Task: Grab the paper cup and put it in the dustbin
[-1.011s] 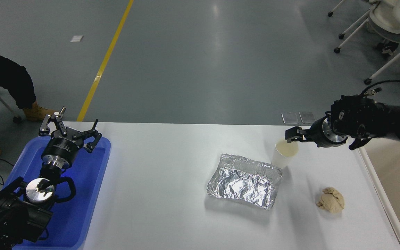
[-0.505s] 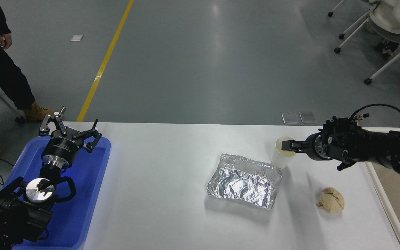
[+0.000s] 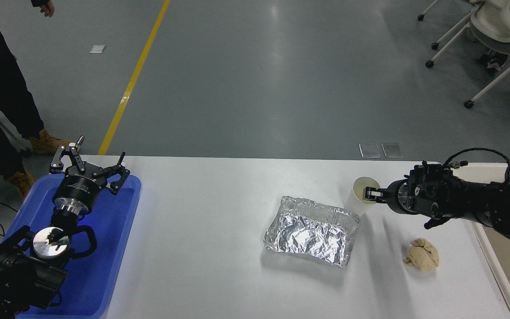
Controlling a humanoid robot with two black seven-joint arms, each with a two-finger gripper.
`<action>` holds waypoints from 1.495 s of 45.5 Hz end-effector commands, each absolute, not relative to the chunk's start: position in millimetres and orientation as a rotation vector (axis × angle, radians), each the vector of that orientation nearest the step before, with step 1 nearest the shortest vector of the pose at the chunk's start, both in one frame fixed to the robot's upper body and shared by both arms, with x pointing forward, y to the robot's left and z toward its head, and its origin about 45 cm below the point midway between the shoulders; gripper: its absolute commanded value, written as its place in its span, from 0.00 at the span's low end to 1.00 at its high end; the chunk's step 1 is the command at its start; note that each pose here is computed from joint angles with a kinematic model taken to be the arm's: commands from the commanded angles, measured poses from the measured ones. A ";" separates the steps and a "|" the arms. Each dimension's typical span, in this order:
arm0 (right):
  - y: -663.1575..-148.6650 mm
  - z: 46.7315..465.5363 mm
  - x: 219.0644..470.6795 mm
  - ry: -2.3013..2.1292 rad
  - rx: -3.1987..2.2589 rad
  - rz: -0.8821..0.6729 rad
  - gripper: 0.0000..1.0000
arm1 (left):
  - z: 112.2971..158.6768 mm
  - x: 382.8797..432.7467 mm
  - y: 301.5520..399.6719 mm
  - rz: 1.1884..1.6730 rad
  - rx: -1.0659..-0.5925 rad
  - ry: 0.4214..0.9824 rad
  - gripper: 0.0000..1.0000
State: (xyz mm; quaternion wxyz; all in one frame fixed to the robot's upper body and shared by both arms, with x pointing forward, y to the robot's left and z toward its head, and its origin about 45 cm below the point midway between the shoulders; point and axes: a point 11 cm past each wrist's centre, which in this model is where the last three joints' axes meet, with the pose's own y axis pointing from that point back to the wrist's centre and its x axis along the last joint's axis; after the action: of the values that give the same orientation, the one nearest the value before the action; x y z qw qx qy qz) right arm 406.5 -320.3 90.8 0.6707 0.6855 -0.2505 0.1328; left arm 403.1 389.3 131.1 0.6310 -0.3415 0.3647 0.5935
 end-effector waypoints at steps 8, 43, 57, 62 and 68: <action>-318.4 98.1 414.4 -0.601 1.544 0.330 0.00 | 131.0 403.1 389.5 1.359 -0.782 0.835 1.00; -348.8 277.1 447.1 -0.767 1.617 0.329 0.00 | 131.0 403.1 389.5 1.359 -0.782 0.835 1.00; -359.0 407.5 454.5 -0.861 1.665 0.404 0.00 | 131.0 403.1 389.5 1.359 -0.782 0.835 1.00; -361.0 427.7 452.9 -0.869 1.663 0.420 0.00 | 131.2 403.3 389.1 1.358 -0.782 0.835 1.00; -366.4 422.5 452.6 -0.873 1.651 0.414 0.00 | 131.0 403.1 389.5 1.359 -0.782 0.835 1.00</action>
State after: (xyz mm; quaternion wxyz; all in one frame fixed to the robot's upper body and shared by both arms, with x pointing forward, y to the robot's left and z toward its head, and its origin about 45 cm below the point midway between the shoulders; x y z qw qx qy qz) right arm 456.6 -359.7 390.7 0.5848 0.7058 -0.3621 0.1695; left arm 403.1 389.4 131.0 0.6309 -0.3415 0.3647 0.5936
